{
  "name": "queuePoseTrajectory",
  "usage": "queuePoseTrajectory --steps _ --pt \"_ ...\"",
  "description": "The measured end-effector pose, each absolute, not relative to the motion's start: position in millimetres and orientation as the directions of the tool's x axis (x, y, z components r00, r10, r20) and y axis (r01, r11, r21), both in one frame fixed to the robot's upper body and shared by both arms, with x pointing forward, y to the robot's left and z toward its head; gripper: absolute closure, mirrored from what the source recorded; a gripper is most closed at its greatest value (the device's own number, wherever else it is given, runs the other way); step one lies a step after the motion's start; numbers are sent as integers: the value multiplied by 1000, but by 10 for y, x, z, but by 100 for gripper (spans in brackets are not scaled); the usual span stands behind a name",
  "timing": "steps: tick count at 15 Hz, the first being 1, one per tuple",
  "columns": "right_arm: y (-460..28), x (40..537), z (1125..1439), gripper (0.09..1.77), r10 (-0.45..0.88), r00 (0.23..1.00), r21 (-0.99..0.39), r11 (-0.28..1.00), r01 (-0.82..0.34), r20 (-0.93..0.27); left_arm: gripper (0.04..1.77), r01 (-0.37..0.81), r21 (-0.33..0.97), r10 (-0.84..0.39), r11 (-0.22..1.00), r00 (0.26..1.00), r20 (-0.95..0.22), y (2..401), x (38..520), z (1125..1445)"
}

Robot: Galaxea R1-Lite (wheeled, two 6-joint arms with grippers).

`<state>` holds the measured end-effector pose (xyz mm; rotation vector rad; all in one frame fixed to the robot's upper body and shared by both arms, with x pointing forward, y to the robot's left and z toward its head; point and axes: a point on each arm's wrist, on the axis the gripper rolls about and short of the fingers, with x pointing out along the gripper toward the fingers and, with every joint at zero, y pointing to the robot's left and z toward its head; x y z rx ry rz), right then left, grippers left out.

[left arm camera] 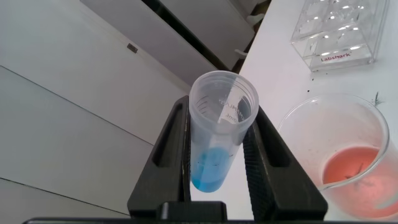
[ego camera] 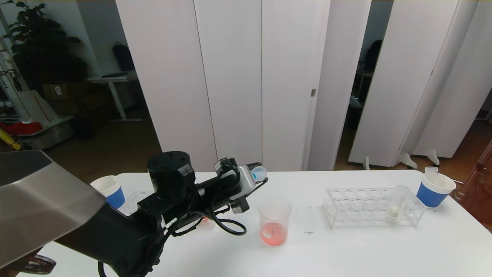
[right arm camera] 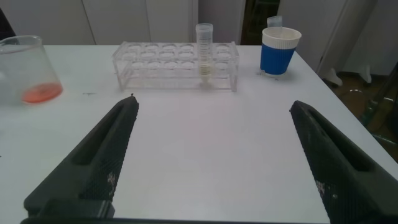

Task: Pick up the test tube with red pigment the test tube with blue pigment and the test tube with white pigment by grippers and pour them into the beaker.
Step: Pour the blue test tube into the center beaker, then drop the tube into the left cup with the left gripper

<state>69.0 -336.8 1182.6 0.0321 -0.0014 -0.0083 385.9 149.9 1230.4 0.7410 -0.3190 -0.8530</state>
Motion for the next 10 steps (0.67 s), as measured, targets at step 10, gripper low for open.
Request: queuePoseTrajectory --steps 10 --pt "-3368 690 11827 11 -8 1000 32 999 8 2 123 404 852 -779 334 627 8 1400 3955 12175"
